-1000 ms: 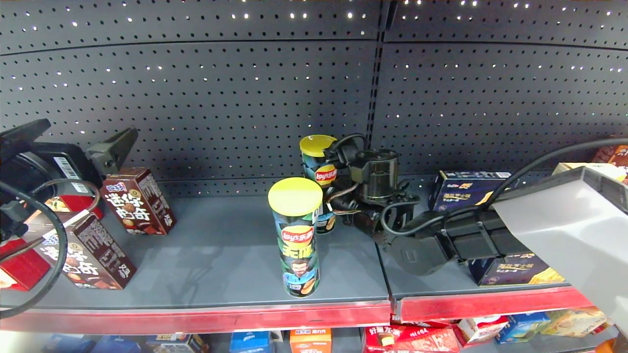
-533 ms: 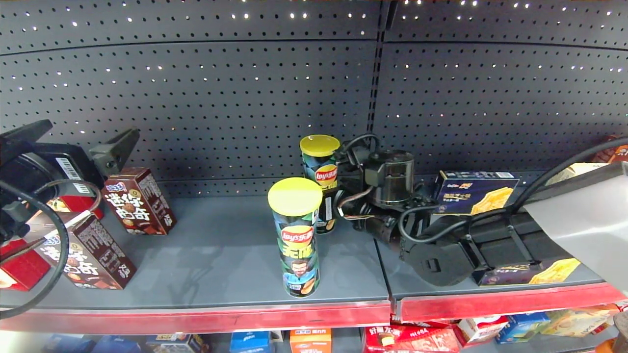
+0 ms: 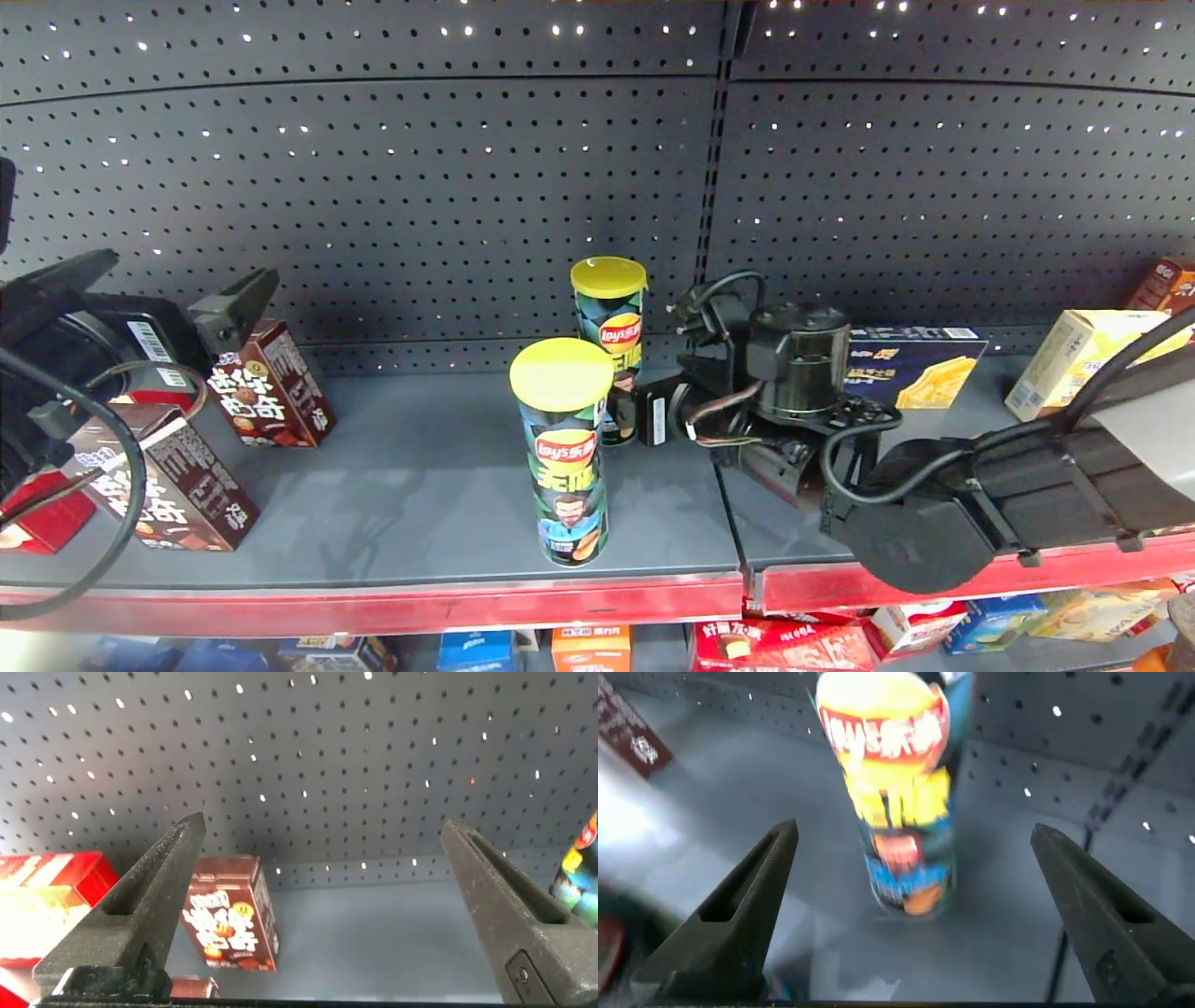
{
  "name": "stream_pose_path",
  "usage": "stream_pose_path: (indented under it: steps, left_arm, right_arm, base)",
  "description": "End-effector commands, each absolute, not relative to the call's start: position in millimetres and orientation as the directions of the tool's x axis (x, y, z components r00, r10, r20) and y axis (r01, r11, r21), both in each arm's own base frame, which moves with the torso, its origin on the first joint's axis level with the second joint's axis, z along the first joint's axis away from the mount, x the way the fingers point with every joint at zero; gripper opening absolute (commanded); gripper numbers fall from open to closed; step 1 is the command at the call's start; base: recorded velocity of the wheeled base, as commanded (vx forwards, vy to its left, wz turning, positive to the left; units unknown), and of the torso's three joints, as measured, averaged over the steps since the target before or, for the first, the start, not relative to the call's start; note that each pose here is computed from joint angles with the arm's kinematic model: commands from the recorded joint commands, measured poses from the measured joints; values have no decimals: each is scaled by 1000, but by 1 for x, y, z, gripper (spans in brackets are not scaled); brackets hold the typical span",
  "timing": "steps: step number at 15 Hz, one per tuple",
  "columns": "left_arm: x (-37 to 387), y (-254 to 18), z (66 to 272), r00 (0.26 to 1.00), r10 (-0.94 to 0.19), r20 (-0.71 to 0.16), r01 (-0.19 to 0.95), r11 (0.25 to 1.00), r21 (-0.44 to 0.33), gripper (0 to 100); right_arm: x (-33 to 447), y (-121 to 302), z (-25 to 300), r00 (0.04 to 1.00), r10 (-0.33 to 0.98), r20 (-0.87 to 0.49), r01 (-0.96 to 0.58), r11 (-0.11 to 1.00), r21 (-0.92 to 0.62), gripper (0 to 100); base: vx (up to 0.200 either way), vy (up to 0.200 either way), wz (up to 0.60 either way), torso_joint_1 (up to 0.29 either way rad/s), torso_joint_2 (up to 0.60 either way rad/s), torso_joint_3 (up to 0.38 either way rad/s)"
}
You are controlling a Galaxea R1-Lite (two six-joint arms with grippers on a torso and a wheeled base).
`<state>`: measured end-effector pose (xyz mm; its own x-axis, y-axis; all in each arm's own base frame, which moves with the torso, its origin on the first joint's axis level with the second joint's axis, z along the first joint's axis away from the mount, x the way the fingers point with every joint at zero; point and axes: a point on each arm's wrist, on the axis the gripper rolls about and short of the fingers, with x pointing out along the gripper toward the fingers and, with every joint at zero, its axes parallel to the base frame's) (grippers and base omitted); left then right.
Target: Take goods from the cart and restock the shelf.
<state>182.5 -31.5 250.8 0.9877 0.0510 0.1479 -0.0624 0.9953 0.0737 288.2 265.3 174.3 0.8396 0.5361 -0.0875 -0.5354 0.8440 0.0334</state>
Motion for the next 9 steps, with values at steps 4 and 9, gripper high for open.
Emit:
stream_pose_path:
  steps: [4, 9]
  left_arm:
    - [182, -31, 245, 991, 51, 126, -61, 995, 77, 100]
    - [176, -29, 217, 998, 54, 33, -57, 993, 100, 100]
  right_arm:
    - [259, 238, 192, 840, 537, -75, -536, 844, 35, 100]
    - [217, 191, 203, 856, 511, -78, -510, 860, 33, 100]
  base:
    - [0, 0, 0, 0, 0, 0]
    - [0, 0, 0, 0, 0, 0]
